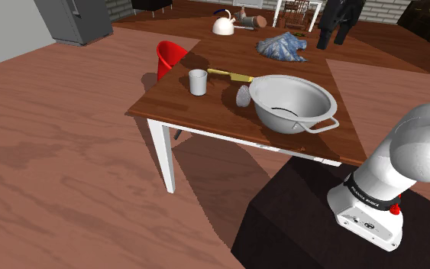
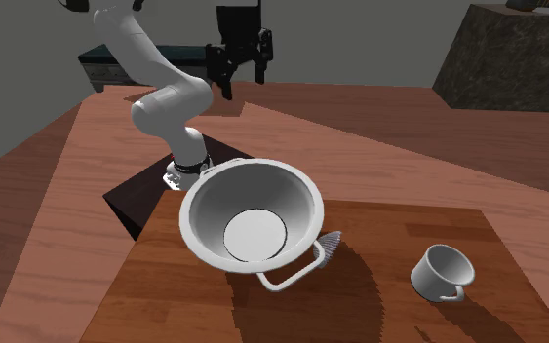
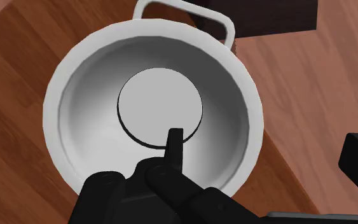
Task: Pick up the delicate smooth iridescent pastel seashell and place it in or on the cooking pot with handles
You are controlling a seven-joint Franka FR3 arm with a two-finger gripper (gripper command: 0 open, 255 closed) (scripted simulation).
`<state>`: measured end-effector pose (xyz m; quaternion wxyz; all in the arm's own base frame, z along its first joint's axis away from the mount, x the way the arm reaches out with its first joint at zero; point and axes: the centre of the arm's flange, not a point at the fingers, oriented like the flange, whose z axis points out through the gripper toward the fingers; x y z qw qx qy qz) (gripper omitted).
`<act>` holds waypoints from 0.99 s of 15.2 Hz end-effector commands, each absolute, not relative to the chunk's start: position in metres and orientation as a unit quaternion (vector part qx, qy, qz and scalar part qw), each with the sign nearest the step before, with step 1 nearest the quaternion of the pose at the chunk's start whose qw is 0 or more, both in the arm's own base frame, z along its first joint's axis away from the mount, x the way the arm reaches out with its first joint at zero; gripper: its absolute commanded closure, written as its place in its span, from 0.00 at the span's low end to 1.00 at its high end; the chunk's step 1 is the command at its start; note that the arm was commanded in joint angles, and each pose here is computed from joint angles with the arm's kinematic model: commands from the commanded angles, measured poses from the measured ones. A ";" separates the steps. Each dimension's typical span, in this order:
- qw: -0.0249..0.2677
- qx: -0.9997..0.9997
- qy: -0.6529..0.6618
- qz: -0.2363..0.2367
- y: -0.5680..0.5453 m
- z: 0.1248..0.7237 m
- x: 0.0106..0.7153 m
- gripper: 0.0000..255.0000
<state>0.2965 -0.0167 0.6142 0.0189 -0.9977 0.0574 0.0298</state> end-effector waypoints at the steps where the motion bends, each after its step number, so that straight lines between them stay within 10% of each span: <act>1: 0.019 -0.998 0.057 0.030 -0.017 0.614 0.296 0.00; 15: 0.054 -0.971 -0.208 0.104 -0.072 0.499 0.458 0.00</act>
